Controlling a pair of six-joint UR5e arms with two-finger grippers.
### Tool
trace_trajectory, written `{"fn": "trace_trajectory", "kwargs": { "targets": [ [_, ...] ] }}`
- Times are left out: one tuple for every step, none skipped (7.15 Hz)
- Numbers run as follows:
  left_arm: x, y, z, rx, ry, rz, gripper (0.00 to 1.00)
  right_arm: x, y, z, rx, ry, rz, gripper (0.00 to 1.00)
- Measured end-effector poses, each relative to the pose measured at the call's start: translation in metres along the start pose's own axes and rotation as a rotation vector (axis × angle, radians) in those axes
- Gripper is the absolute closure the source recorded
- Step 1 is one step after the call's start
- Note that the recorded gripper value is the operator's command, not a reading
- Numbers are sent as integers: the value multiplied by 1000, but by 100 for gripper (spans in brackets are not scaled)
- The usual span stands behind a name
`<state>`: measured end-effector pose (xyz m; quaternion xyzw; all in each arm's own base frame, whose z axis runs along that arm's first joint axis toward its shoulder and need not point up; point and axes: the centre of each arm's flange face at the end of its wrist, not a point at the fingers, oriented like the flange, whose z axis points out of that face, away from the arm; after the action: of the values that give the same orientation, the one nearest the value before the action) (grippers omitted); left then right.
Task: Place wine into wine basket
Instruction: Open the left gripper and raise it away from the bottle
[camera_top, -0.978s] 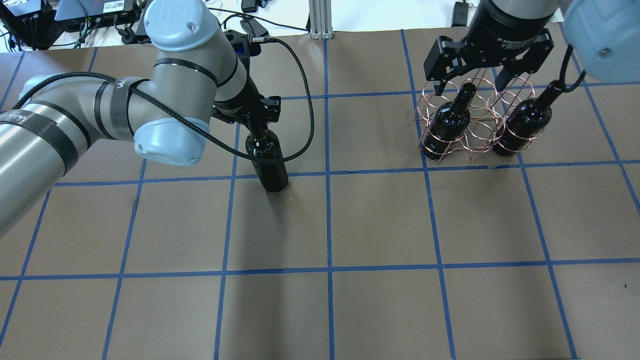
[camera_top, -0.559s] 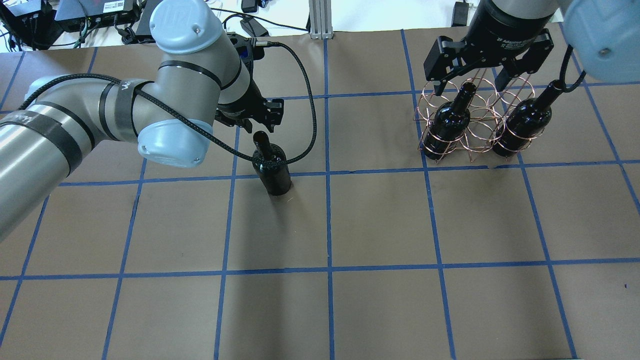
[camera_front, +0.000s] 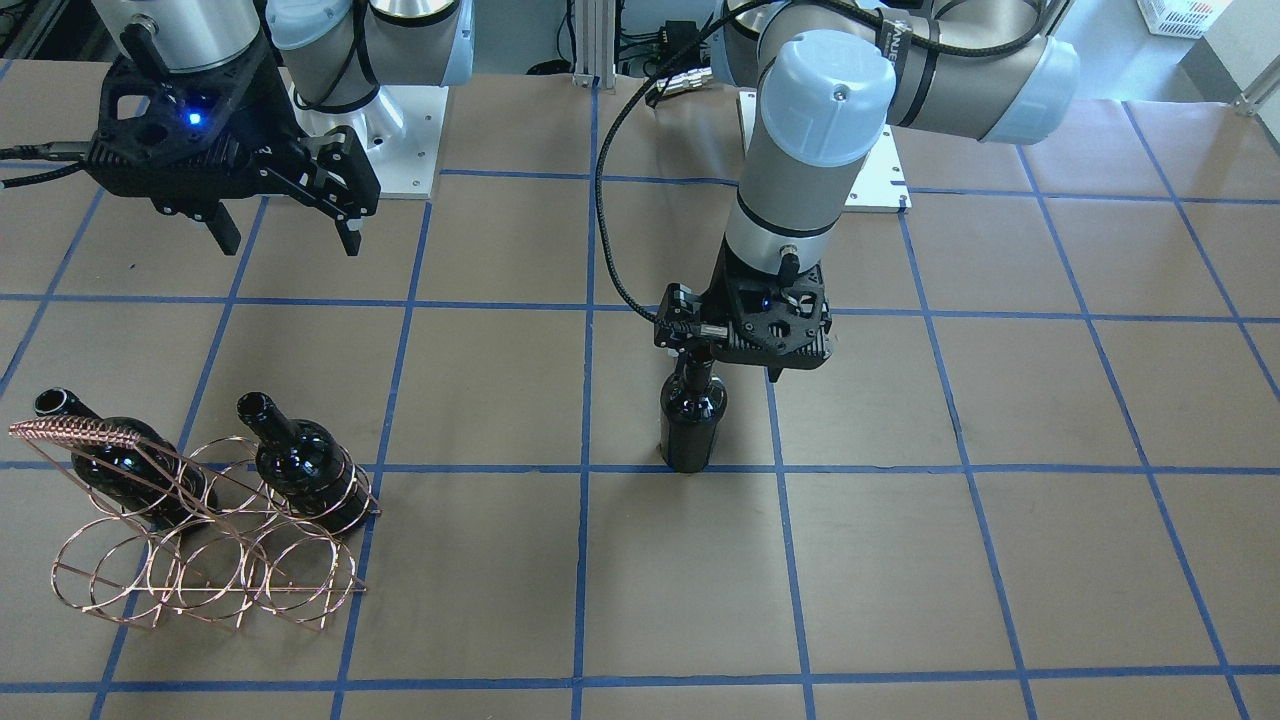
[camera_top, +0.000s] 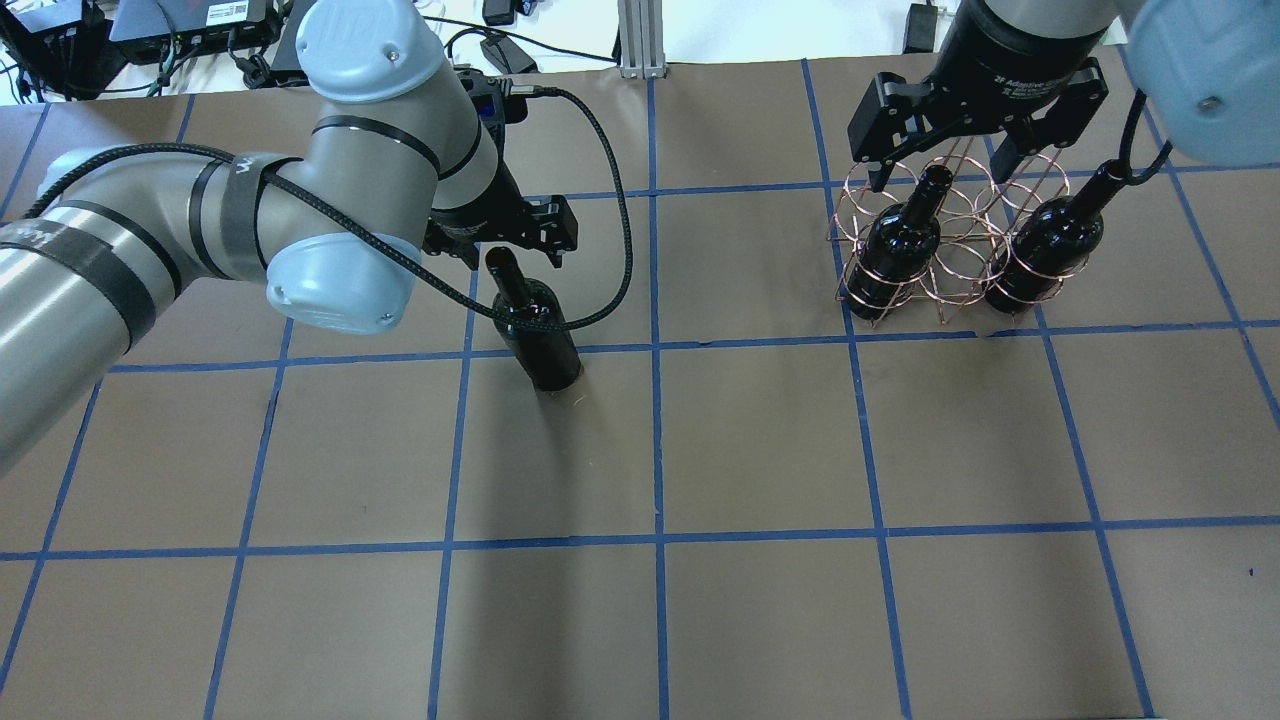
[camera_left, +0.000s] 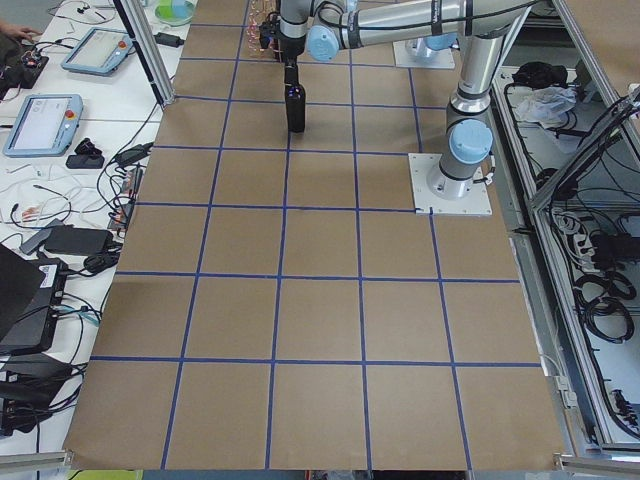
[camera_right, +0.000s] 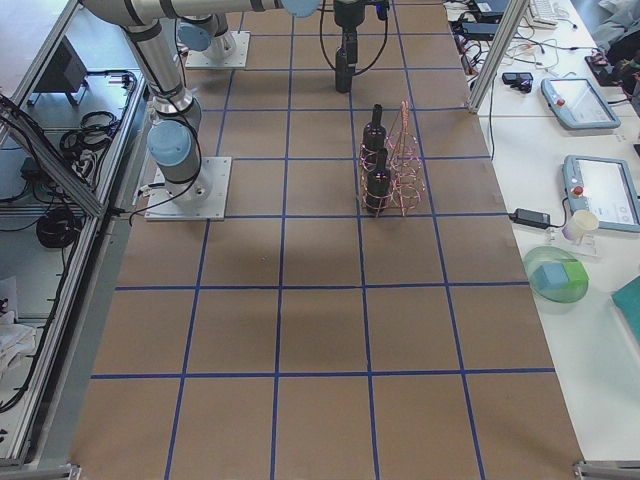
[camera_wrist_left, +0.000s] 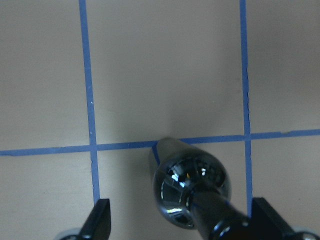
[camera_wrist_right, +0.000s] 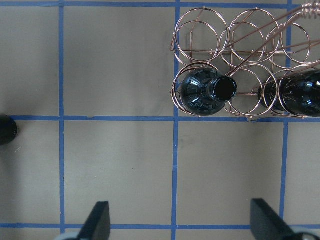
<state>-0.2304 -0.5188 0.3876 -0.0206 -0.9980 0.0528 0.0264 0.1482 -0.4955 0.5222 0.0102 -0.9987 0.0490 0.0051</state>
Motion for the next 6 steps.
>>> {"fn": "trace_trajectory", "kwargs": {
  "targets": [
    [-2, -2, -21, -6, 0, -5, 0, 0, 0, 0, 0, 0, 0, 0],
    [-6, -8, -49, -6, 1, -14, 0, 0, 0, 0, 0, 0, 0, 0],
    [-16, -15, -75, -2, -1, -29, 0, 0, 0, 0, 0, 0, 0, 0],
    [-31, -19, -97, -1, -6, -50, 0, 0, 0, 0, 0, -1, 0, 0],
    [-50, -20, -112, 2, -14, -60, 0, 0, 0, 0, 0, -1, 2, 0],
    [-71, -19, -125, 4, -20, -56, 0, 0, 0, -1, 2, -3, 4, 0]
  ]
}}
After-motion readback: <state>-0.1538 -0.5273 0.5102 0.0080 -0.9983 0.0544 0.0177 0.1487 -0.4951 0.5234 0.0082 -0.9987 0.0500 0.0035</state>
